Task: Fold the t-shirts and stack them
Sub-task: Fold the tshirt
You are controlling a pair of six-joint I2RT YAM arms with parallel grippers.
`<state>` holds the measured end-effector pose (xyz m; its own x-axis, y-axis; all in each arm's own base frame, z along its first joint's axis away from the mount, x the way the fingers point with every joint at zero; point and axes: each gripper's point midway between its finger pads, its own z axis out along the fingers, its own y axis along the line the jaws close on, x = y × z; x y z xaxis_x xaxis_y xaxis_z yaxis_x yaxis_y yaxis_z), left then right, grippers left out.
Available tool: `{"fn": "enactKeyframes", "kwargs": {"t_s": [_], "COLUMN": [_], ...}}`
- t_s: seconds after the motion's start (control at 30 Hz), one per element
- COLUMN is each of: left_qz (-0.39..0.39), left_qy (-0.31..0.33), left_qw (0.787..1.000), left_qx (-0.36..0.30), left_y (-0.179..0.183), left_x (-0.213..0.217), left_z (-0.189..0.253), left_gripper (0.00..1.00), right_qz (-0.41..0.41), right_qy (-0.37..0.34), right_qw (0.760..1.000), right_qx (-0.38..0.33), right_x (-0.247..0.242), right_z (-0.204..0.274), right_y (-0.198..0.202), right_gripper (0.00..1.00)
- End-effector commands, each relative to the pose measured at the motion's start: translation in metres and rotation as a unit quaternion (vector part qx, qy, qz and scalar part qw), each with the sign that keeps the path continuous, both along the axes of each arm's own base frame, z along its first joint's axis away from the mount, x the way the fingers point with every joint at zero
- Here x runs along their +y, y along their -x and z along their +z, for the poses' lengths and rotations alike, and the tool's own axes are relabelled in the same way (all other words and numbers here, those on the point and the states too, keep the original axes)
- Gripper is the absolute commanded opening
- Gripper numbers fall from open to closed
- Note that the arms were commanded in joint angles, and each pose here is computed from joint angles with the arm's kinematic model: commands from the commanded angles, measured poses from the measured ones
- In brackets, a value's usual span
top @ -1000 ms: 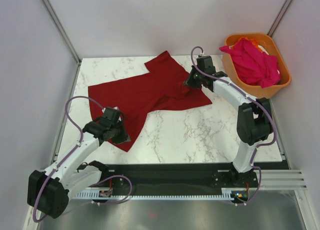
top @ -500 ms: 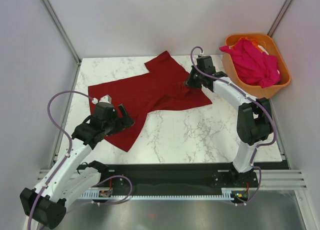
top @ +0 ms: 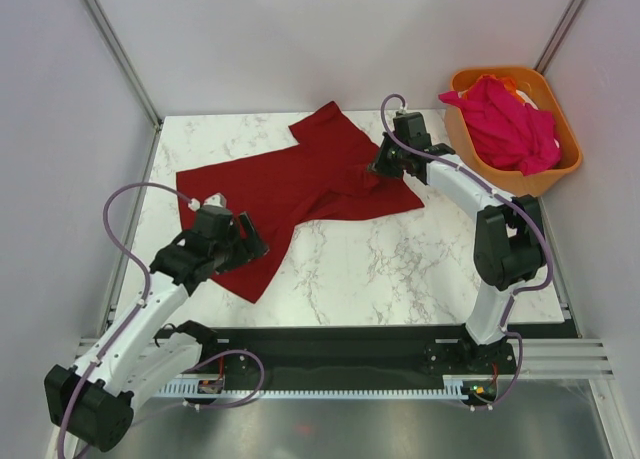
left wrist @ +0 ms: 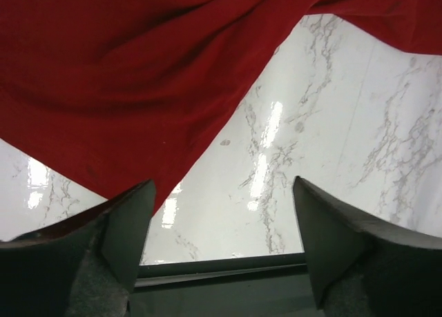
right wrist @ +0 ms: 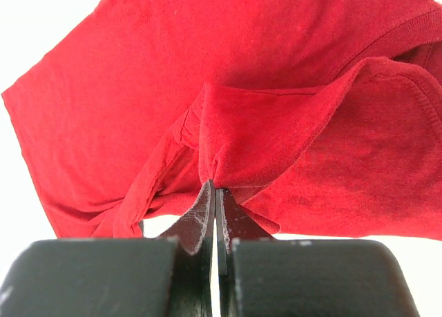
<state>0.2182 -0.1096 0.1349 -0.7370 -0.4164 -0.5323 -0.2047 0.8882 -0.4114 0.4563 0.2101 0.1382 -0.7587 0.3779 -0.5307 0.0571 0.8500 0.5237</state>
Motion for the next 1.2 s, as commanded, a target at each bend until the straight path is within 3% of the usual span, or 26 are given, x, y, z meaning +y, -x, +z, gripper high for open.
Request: {"fn": "enactKeyframes", "kwargs": {"t_s": [0.0, 0.03, 0.07, 0.33, 0.67, 1.07, 1.1, 1.17], "left_qz": [0.010, 0.012, 0.015, 0.018, 0.000, -0.001, 0.056, 0.037], "left_qy": [0.004, 0.005, 0.003, -0.005, -0.046, -0.026, 0.004, -0.001], "left_qw": [1.000, 1.000, 0.999, 0.998, 0.989, 0.995, 0.991, 0.997], "left_qx": [0.016, 0.020, 0.031, 0.058, 0.140, 0.099, 0.122, 0.070], "left_y": [0.005, 0.007, 0.011, 0.024, 0.048, 0.028, 0.031, 0.013], "left_x": [0.000, 0.001, 0.003, 0.007, 0.009, -0.001, -0.002, -0.004], "left_z": [-0.010, -0.013, -0.019, -0.042, -0.088, -0.059, -0.053, -0.023], "left_gripper": [0.84, 0.72, 0.36, 0.36, 0.36, 0.36, 0.99, 0.98], "right_qz": [0.004, 0.004, 0.004, 0.006, 0.009, 0.010, 0.011, 0.011], "right_qy": [-0.008, -0.007, -0.008, -0.006, -0.001, -0.003, -0.002, -0.003], "right_qw": [0.999, 0.999, 0.999, 1.000, 1.000, 1.000, 1.000, 1.000], "right_qx": [-0.032, -0.031, -0.030, -0.028, -0.024, -0.017, -0.016, -0.016], "right_x": [-0.001, -0.001, -0.001, -0.001, -0.002, -0.001, 0.000, 0.000], "right_z": [0.026, 0.025, 0.025, 0.023, 0.017, 0.011, 0.010, 0.011], "right_y": [0.000, 0.001, 0.001, 0.004, 0.004, 0.003, 0.003, 0.003], "right_gripper": [0.00, 0.00, 0.00, 0.00, 0.00, 0.00, 0.00, 0.00]}}
